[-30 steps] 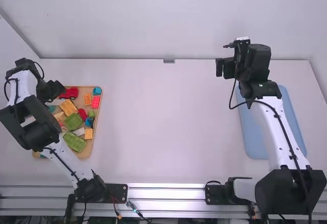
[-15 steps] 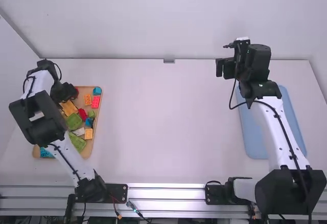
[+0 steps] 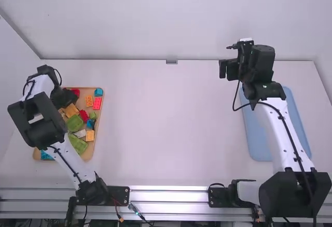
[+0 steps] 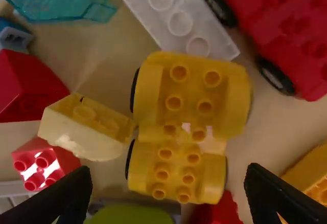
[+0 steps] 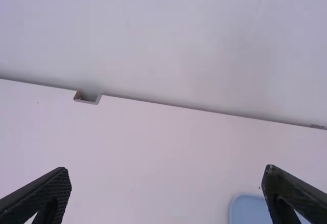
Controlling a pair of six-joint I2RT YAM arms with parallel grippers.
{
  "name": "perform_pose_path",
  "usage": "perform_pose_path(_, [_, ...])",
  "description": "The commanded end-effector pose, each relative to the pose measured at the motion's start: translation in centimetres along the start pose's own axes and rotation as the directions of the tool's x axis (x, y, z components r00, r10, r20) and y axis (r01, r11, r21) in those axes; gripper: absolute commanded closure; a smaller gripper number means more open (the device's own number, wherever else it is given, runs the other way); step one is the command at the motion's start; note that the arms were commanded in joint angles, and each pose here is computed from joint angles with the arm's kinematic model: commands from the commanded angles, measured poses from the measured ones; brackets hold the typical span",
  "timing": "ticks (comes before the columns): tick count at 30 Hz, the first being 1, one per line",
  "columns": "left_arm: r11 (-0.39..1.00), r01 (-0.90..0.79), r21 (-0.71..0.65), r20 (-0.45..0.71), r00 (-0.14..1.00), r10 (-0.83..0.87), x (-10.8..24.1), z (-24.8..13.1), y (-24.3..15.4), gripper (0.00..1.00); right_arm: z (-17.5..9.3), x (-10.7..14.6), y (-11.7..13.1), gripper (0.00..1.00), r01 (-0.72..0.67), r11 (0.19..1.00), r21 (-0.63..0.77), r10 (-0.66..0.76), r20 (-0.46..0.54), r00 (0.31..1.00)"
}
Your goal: Assemble lego blocks to make yellow taxi
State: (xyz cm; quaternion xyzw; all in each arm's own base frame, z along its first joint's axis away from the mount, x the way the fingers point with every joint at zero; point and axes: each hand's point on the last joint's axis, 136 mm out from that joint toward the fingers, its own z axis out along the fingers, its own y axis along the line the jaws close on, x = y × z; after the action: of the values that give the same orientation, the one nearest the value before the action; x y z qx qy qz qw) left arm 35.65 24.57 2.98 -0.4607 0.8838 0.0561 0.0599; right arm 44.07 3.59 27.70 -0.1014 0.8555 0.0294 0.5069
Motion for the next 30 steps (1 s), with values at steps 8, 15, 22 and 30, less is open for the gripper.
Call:
perform_pose_path(8, [0.998, -0.059, 0.021, -0.038, 0.998, 0.06, 1.7, 1.9, -0.7, 0.22, -0.2, -1.5, 0.0, 0.01, 0.002, 1.0, 0.0, -0.002, 0.03, 1.0])
perform_pose_path(15, [0.997, -0.067, 0.027, -0.028, 0.997, 0.068, 2.2, 3.3, -0.7, 0.26, -0.2, -1.4, 0.0, 0.01, 0.002, 1.0, -0.001, -0.002, 0.026, 1.0])
perform_pose_path(22, [0.997, -0.065, 0.035, 0.002, 0.998, 0.065, 2.2, 4.5, -0.7, 0.27, -0.2, -1.3, 0.0, 0.01, 0.001, 1.0, -0.002, -0.001, 0.02, 1.0])
perform_pose_path(30, [0.993, -0.105, 0.053, 0.028, 0.994, 0.104, 2.0, 5.0, -1.1, 0.51, -0.2, -1.1, 0.0, 0.01, 0.0, 1.0, -0.002, 0.0, 0.013, 1.0])
